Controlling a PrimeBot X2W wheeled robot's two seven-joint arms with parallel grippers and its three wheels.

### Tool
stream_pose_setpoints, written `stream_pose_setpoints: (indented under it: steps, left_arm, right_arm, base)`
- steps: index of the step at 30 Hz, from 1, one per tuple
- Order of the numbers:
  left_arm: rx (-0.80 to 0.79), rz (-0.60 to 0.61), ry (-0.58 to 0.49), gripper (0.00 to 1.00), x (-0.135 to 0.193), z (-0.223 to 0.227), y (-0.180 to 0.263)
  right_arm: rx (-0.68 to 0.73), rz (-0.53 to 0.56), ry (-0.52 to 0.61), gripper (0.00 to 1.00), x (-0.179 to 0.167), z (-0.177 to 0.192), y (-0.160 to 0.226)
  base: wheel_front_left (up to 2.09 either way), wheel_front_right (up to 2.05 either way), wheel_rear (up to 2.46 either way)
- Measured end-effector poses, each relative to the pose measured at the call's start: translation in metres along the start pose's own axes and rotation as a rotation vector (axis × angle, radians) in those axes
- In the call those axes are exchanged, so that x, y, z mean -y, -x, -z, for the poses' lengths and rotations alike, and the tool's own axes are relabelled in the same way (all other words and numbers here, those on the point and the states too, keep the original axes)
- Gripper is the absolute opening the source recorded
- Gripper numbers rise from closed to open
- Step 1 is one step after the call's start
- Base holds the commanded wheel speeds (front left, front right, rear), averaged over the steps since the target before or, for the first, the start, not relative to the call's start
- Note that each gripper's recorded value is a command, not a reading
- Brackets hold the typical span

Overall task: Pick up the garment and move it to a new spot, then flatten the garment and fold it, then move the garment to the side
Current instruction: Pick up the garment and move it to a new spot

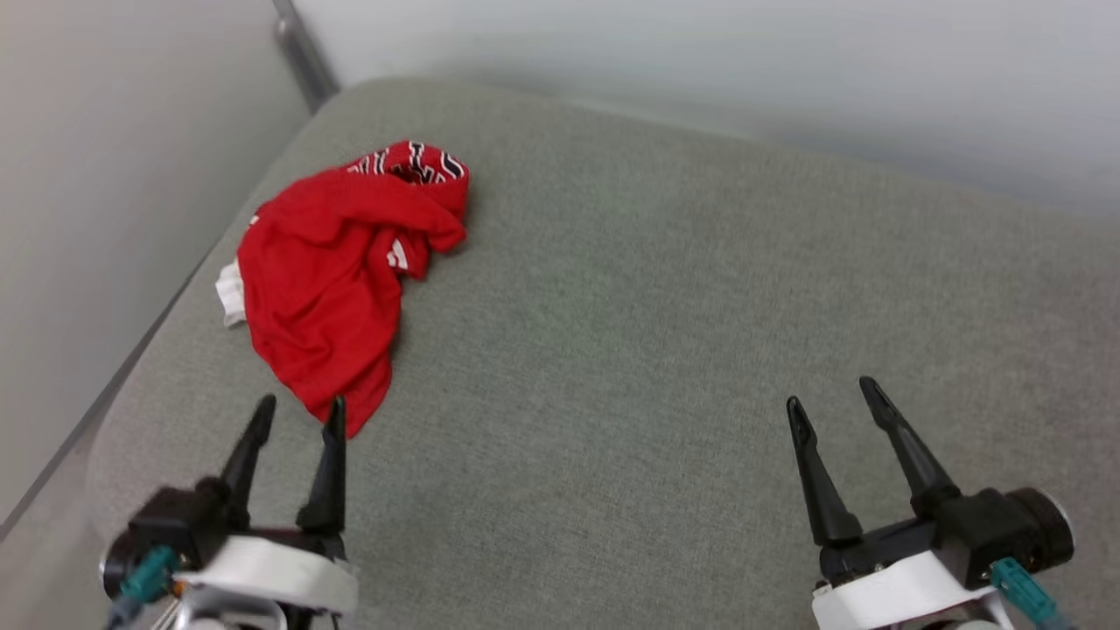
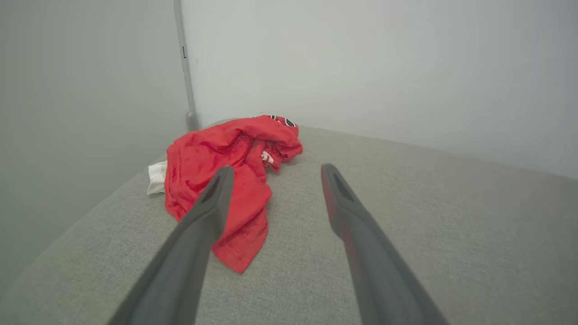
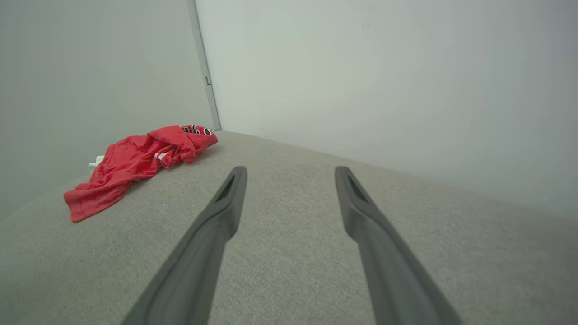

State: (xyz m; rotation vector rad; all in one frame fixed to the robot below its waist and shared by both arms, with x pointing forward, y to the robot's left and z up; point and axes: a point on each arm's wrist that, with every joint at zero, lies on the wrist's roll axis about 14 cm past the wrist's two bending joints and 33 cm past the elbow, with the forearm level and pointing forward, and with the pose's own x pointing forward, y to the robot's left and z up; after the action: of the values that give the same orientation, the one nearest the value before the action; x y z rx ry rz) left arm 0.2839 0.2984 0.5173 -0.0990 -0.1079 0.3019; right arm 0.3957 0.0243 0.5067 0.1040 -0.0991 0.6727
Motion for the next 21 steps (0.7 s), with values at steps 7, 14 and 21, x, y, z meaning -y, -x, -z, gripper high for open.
stream_pose_setpoints:
  steps: [7,14,21]
  left_arm:
    - [-0.162,0.076,-0.104,1.0,-0.024,0.024,-0.057]
    - [-0.548,0.111,-0.137,1.0,-0.044,0.073,-0.1]
    - [-0.827,0.116,-0.046,1.0,-0.044,0.108,-0.125]
  right_arm:
    - [-0.043,0.049,0.004,1.0,0.037,0.029,-0.009]
    - [-0.088,0.086,0.0,1.0,0.065,0.059,-0.013]
    - [-0.136,0.128,-0.007,1.0,0.089,0.088,-0.01]
  base:
    - [0.0,0.0,0.0]
    - [0.0,0.0,0.0]
    - [0.0,0.0,0.0]
